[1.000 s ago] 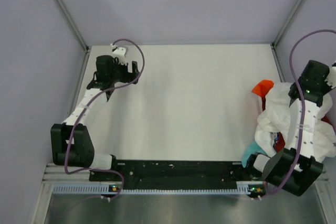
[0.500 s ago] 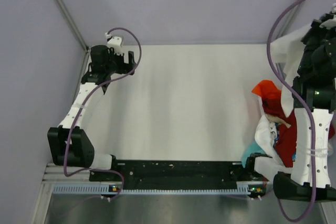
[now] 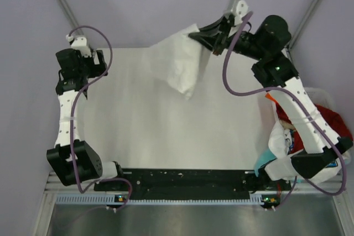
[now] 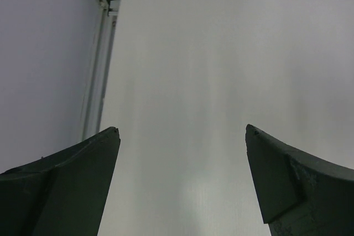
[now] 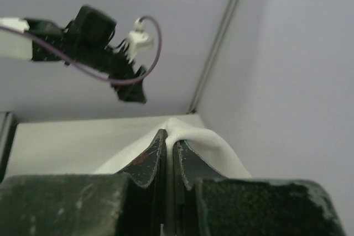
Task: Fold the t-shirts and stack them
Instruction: Move the tshirt to the center of the board, then flatten out the tshirt
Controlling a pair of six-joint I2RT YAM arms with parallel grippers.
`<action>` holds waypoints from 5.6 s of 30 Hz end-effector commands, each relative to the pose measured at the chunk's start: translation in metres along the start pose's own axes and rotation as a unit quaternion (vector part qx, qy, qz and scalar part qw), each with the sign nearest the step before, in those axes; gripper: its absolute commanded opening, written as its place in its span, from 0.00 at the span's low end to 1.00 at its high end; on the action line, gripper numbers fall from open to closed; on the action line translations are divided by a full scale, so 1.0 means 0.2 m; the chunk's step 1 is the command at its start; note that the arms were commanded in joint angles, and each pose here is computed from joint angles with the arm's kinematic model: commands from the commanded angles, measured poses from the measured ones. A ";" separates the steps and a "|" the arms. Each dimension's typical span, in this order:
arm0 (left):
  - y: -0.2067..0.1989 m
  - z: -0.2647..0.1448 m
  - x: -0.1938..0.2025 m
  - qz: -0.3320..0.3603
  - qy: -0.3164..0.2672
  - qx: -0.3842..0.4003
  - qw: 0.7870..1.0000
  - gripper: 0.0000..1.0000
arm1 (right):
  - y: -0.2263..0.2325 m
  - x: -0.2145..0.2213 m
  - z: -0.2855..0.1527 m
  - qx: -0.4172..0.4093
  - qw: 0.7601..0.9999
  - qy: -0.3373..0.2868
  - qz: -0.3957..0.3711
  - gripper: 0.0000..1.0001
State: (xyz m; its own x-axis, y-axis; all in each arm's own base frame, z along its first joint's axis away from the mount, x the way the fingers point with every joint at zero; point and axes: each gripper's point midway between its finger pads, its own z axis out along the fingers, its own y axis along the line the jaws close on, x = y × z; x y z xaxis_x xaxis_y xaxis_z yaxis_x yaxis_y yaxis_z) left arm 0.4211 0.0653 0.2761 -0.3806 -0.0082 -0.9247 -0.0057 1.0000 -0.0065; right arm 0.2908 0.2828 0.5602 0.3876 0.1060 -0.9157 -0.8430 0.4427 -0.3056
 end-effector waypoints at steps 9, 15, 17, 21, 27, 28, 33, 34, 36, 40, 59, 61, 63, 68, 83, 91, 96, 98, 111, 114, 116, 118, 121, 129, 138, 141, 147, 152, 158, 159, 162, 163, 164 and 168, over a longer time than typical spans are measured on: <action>0.27 -0.16 -0.01 0.010 -0.010 -0.056 0.998 0.99 | -0.20 1.79 0.06 0.164 0.927 0.313 0.128 0.58; 0.22 -0.13 0.14 0.020 0.026 -0.024 0.999 0.99 | -0.26 2.04 -0.19 0.251 0.848 0.454 0.105 0.71; 0.21 -0.14 0.17 0.026 0.031 -0.023 0.999 0.99 | -0.17 1.91 -0.20 0.245 0.862 0.436 0.077 0.75; 0.22 -0.13 0.24 0.027 0.047 -0.026 0.998 0.99 | 0.26 1.76 -0.14 0.150 0.897 0.415 0.031 0.87; 0.21 -0.12 0.25 0.016 0.052 -0.023 0.998 0.99 | 1.28 1.76 -0.20 -0.190 0.887 0.411 -0.092 0.87; 0.21 -0.12 0.24 0.017 0.051 -0.020 0.998 0.99 | 1.39 1.76 -0.22 -0.230 0.879 0.406 -0.100 0.83; 0.20 -0.14 0.23 0.017 0.045 -0.018 0.999 0.98 | 1.73 1.76 -0.30 -0.367 0.828 0.416 -0.077 0.72; 0.19 -0.14 0.23 0.017 0.045 -0.016 0.999 0.98 | 1.79 1.76 -0.30 -0.389 0.821 0.414 -0.053 0.71; 0.19 -0.14 0.23 0.018 0.045 -0.014 0.999 0.98 | 1.93 1.75 -0.32 -0.441 0.807 0.393 -0.009 0.71; 0.19 -0.14 0.23 0.021 0.045 -0.011 0.999 0.98 | 1.96 1.95 -0.32 -0.438 0.787 0.434 -0.022 0.73; 0.24 -0.26 0.27 0.089 0.031 -0.047 0.994 0.98 | 1.78 1.65 0.15 -0.358 0.850 0.384 -0.045 0.00; 0.24 -0.28 0.21 0.093 0.018 -0.049 0.994 0.98 | 1.60 1.42 0.30 -0.310 0.888 0.339 -0.012 0.00; 0.23 -0.29 0.15 0.091 0.007 -0.045 0.995 0.98 | 1.35 1.25 0.38 -0.248 0.919 0.306 0.030 0.00; 0.15 -0.28 0.02 0.069 -0.019 0.000 0.997 0.99 | 0.72 1.26 0.23 -0.068 0.937 0.309 0.146 0.00; -1.17 -0.29 0.72 0.278 0.158 0.399 0.860 0.84 | -0.02 1.99 -0.77 0.274 0.795 0.328 0.431 0.00; -1.20 -0.48 1.33 0.429 0.268 0.452 0.735 0.82 | -0.32 2.05 -1.10 0.415 0.740 0.431 0.307 0.46; -1.07 -0.42 1.44 0.455 0.318 0.394 0.732 0.84 | -0.33 1.92 -0.97 0.393 0.762 0.433 0.278 0.65; -1.03 -0.43 1.49 0.461 0.331 0.390 0.725 0.85 | -0.23 1.91 -0.81 0.340 0.794 0.434 0.257 0.68; -0.84 -0.27 1.52 0.460 0.355 0.295 0.758 0.00 | 0.37 2.37 -0.49 0.128 0.793 0.514 0.301 0.63; -0.74 -0.15 1.44 0.434 0.360 0.245 0.789 0.00 | 0.36 2.41 -0.49 0.140 0.787 0.517 0.306 0.20; -0.67 -0.06 1.34 0.399 0.352 0.218 0.818 0.00 | 0.33 2.39 -0.50 0.153 0.788 0.517 0.297 0.00; -0.58 0.03 1.24 0.360 0.340 0.191 0.848 0.00 | 0.32 2.35 -0.51 0.157 0.794 0.512 0.287 0.00; -0.55 0.13 1.10 0.317 0.304 0.200 0.876 0.00 | 0.32 2.25 -0.51 0.150 0.807 0.497 0.282 0.00; -0.64 0.20 0.81 0.263 0.201 0.259 0.907 0.36 | 0.42 1.97 -0.47 0.097 0.846 0.431 0.299 0.00; -0.72 -0.13 0.86 0.309 0.191 0.355 0.861 0.53 | 0.51 1.47 -0.50 0.034 0.894 0.343 0.285 0.00; -0.78 -0.26 0.98 0.320 0.222 0.417 0.822 0.54 | 0.57 1.15 -0.46 -0.031 0.928 0.260 0.264 0.00; -0.91 -0.43 1.22 0.367 0.248 0.476 0.760 0.56 | 0.50 0.86 -0.46 -0.020 0.957 0.194 0.214 0.00; -1.00 -0.47 1.34 0.418 0.226 0.494 0.729 0.56 | 0.43 0.83 -0.44 0.003 0.961 0.184 0.205 0.00; -0.92 -0.40 1.42 0.441 0.254 0.449 0.735 0.50 | 0.29 0.82 -0.48 0.052 0.961 0.181 0.202 0.00; -0.90 -0.38 1.42 0.445 0.257 0.434 0.740 0.41 | 0.28 0.80 -0.49 0.057 0.962 0.178 0.202 0.00; -0.86 -0.33 1.40 0.445 0.260 0.401 0.757 0.00 | 0.22 0.76 -0.52 0.075 0.964 0.170 0.192 0.00; -0.86 -0.29 1.37 0.441 0.253 0.383 0.772 0.00 | 0.20 0.75 -0.53 0.084 0.964 0.169 0.190 0.00; -0.84 -0.25 1.32 0.435 0.246 0.357 0.789 0.00 | 0.18 0.73 -0.54 0.091 0.964 0.167 0.186 0.00; -0.75 -0.14 0.99 0.398 0.211 0.249 0.858 0.00 | 0.12 0.65 -0.55 0.114 0.966 0.165 0.164 0.00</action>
State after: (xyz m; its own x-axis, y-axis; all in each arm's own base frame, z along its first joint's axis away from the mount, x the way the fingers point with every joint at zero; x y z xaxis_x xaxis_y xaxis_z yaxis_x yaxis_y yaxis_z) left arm 0.2616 -0.1044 0.0456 -0.2867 0.8637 -0.4144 0.9257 0.3612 0.1125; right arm 0.2804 0.2238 0.3408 -0.2225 -0.0477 -0.9738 -0.7996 0.5804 0.1543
